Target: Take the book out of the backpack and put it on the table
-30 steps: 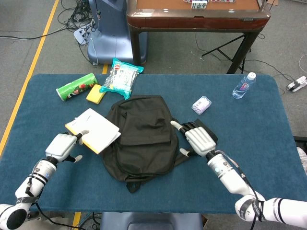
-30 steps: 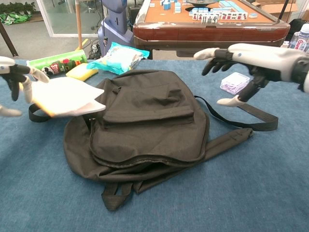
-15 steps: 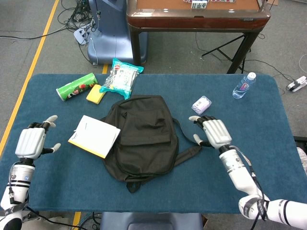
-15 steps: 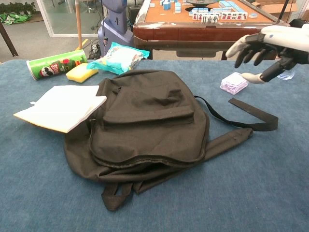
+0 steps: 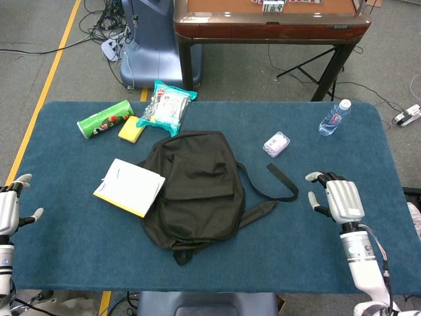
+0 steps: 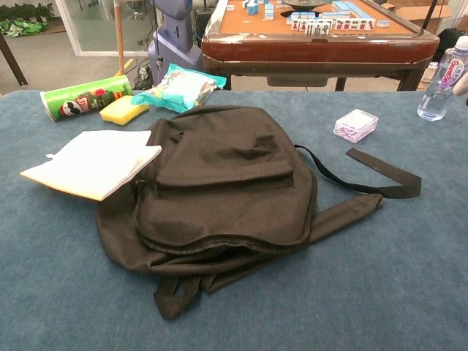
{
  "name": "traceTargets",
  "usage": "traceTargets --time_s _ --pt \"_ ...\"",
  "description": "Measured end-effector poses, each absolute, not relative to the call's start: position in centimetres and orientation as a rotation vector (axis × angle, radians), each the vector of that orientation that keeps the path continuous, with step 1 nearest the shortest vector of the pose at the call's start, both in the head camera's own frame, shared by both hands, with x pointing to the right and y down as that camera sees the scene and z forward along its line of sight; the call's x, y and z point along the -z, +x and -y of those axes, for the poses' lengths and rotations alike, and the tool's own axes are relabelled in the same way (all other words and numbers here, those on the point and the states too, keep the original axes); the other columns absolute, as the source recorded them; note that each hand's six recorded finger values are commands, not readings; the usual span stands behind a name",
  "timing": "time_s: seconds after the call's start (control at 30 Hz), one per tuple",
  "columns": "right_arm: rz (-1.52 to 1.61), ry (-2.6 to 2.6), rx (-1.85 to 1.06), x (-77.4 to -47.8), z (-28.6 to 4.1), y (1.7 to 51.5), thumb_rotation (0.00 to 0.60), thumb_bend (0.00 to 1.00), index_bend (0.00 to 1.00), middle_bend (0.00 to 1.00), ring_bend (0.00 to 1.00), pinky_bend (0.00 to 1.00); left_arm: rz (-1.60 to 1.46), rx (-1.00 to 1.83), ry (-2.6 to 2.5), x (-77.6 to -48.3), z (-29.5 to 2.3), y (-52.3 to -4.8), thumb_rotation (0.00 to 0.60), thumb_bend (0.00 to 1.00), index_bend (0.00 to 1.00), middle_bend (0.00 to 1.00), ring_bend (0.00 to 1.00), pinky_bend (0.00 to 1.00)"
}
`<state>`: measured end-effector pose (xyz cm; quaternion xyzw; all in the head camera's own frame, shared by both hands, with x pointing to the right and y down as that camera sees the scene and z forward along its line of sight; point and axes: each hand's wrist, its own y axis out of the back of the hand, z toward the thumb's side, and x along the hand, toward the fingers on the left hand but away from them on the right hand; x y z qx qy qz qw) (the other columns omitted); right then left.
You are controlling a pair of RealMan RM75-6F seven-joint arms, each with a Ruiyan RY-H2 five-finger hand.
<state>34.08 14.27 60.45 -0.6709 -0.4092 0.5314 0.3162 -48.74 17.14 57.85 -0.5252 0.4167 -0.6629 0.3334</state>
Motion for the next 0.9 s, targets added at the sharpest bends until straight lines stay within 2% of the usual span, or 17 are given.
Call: traceTargets --time_s 0.43,0.9 --pt "1.021 -1.722 -1.379 -58.5 -15.8 35.1 0.6 0.4 0.36 0.4 0.33 0.4 -0.98 1.612 -1.392 -56.5 -19.3 -46.3 0.6 0.21 0.29 0.33 0.36 0.25" --pt "1.048 -1.683 -1.432 -56.6 -18.7 36.5 0.6 0.41 0.37 0.4 0.33 0.4 -0.967 1.621 -1.358 -55.2 -21.0 -45.4 0.6 0.21 0.29 0.33 0.36 0.25"
